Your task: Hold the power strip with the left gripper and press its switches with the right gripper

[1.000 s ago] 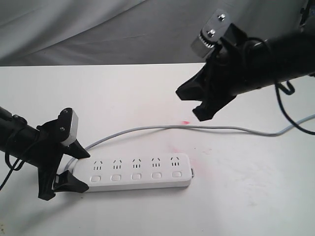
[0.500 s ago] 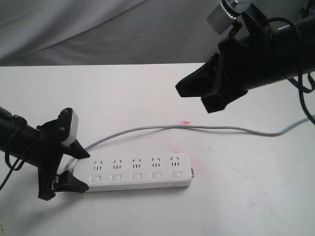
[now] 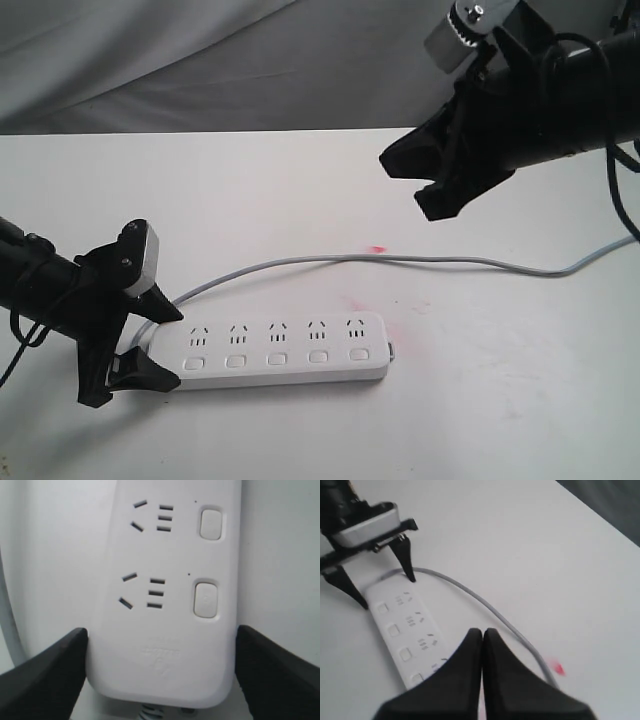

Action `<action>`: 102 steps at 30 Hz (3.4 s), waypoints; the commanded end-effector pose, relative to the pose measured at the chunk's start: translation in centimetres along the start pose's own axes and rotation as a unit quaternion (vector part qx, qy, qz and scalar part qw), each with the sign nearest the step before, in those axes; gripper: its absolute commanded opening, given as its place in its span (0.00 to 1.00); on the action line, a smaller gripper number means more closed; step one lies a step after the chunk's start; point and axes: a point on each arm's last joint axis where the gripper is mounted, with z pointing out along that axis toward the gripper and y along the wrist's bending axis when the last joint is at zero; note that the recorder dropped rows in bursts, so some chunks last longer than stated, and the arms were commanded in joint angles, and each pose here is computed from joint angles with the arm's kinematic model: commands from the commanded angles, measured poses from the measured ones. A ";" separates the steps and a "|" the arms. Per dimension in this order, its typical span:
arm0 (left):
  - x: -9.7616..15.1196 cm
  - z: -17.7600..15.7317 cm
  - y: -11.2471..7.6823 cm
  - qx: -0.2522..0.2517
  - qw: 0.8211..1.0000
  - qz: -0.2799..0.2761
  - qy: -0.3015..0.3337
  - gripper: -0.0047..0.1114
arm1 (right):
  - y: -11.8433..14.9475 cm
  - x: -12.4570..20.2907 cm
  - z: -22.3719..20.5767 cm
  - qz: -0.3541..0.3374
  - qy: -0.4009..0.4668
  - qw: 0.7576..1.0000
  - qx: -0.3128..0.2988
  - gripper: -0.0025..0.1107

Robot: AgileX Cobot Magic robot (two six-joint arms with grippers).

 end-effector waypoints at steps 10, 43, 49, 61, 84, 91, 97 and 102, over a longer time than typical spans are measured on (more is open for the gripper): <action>-0.2 -0.1 0.0 -0.002 1.000 0.000 -0.002 0.45 | -4.1 2.5 -3.1 0.045 0.047 0.993 0.102 0.02; -0.2 -0.1 0.0 -0.002 1.000 0.000 -0.002 0.45 | 8.7 7.6 -18.4 0.137 -0.160 0.912 0.351 0.02; -0.2 -0.1 0.0 -0.002 1.000 0.000 -0.002 0.45 | 11.0 10.4 -18.7 0.083 -0.212 0.906 0.356 0.02; -0.1 -0.1 0.0 -0.002 1.000 0.001 -0.001 0.45 | 11.7 13.4 -17.2 0.094 -0.213 0.907 0.352 0.02; -0.1 -0.1 0.0 -0.001 1.000 0.001 -0.001 0.45 | 12.9 20.4 -12.5 0.092 -0.231 0.904 0.347 0.02; -0.1 -0.1 0.0 -0.001 1.000 0.002 0.000 0.45 | 12.8 21.6 -11.3 0.097 -0.214 0.910 0.342 0.02; -0.1 -0.1 0.0 -0.001 1.000 0.002 0.000 0.45 | 12.8 22.3 -10.7 0.113 -0.193 0.915 0.334 0.02; -0.1 -0.1 0.0 -0.001 1.000 0.002 0.000 0.45 | 12.9 22.6 -10.6 0.123 -0.175 0.919 0.330 0.02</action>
